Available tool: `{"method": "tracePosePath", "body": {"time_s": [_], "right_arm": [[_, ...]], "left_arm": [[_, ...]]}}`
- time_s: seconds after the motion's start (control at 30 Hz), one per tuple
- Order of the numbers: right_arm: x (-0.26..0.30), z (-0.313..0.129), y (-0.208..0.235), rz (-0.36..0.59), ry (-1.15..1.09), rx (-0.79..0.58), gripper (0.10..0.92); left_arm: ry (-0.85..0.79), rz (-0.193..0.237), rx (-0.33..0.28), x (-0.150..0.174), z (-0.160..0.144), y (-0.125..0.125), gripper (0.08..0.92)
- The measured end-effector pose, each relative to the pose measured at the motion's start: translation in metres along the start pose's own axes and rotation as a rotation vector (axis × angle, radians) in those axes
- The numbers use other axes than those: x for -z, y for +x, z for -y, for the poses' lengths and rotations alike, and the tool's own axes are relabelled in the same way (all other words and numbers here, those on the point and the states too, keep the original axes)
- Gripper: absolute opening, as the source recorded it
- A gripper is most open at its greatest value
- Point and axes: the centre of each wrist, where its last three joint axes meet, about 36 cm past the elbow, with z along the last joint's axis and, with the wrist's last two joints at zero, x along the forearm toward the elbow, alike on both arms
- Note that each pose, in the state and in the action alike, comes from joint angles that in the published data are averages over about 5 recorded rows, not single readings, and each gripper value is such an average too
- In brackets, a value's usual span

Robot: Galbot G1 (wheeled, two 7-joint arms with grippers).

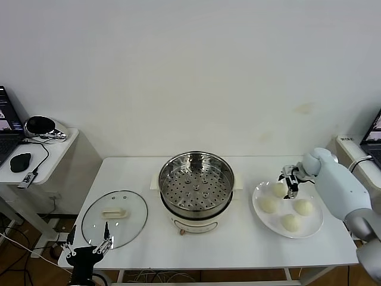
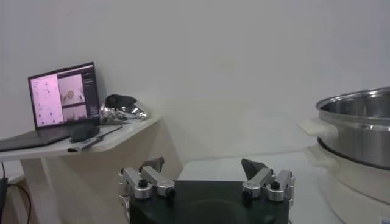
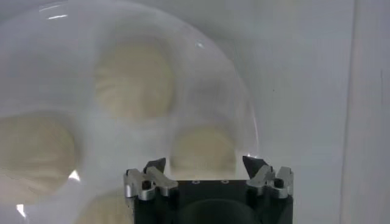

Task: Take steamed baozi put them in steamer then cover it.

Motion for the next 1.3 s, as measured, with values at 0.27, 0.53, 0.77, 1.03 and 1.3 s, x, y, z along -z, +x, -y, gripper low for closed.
{"method": "tracePosePath", "body": {"time_s": [0.27,0.53,0.77,1.03,1.3], "right_arm": [[0.003,0.003,-0.005,-0.011,0.002,0.005,0.616],[0.001,0.005,0.003,-0.017,0.01,0.011,0.564],[0.003,0.016,0.046,0.013,0.028,-0.026,0.571],[0.029,0.039,0.127,0.097,0.125,-0.107,0.577],[0.09,0.072,0.196,0.216,0.27,-0.165,0.585]], "left_arm": [[0.0,-0.001,0.002,-0.001,0.001,0.001,0.823],[0.0,0.003,0.001,0.001,0.0,0.002,0.823],[-0.002,0.0,-0.006,0.001,-0.001,0.004,0.823],[0.008,0.003,-0.02,0.004,0.001,0.003,0.823],[0.019,0.015,-0.026,0.008,0.001,-0.001,0.823]]}}
